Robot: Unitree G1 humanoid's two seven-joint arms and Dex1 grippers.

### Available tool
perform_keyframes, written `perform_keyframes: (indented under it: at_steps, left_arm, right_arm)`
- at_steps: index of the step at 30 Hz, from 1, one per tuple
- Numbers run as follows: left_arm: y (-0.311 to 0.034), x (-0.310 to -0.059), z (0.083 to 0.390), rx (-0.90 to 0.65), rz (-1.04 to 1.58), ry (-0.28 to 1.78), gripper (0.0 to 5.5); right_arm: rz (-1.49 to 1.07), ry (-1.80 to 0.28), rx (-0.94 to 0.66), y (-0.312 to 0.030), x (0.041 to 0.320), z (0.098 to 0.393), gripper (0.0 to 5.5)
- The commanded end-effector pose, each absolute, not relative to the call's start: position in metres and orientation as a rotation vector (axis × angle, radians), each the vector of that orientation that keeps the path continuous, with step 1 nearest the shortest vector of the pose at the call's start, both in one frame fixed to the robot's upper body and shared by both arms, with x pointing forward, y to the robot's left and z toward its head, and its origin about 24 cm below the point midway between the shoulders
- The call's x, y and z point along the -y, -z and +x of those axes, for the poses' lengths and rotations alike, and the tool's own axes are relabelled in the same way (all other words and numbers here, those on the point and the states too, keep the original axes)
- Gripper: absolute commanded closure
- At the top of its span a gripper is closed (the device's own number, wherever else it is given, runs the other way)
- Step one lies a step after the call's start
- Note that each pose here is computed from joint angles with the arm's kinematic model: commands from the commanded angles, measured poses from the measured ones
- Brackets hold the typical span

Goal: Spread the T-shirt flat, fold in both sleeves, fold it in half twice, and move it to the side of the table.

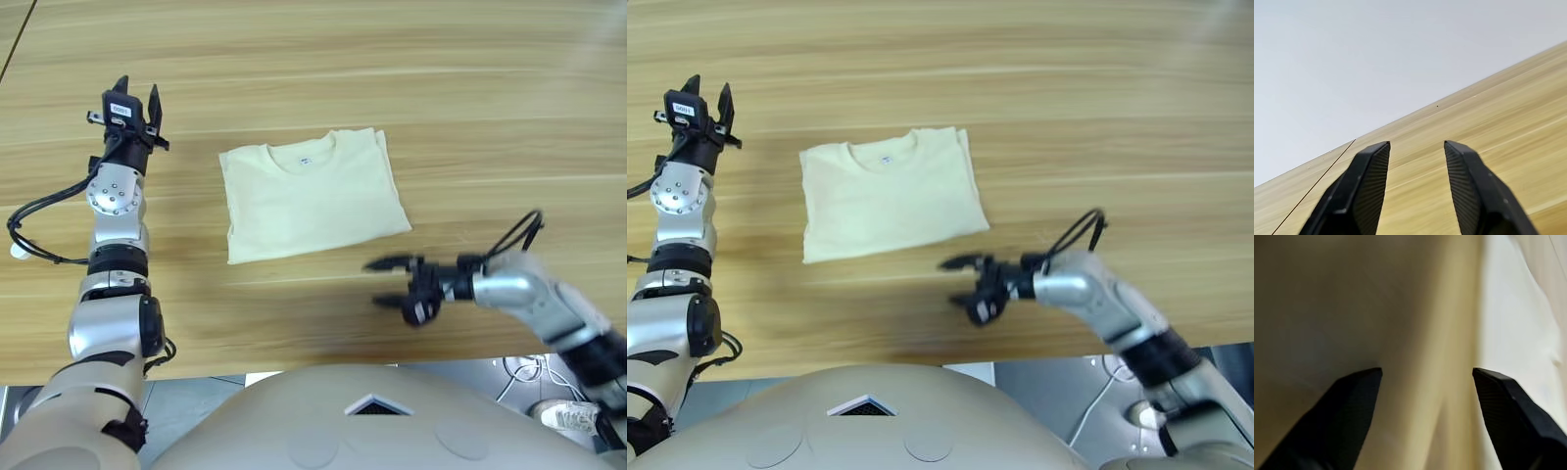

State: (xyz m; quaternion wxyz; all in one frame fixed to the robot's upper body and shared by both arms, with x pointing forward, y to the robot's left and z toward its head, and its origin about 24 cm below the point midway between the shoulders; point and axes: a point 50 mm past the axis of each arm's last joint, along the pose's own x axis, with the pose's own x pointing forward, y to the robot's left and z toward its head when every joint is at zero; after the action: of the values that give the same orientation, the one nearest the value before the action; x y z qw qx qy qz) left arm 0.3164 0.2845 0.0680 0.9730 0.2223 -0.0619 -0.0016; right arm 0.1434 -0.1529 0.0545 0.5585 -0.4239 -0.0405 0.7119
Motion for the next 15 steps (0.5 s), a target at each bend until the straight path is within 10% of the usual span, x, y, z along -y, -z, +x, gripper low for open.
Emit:
perform_keyframes:
  at_steps: [1,15]
  left_arm:
    - [-0.067,-0.279,0.318,0.124,0.453,0.021,3.44]
    - [-0.068,-0.272,0.321,0.136,0.462,0.030,3.44]
  right_arm:
    - [-0.929,-1.631,0.236,-0.092,0.155,0.153,2.06]
    - [-1.341,-0.969,0.082,-0.065,0.162,0.273,2.06]
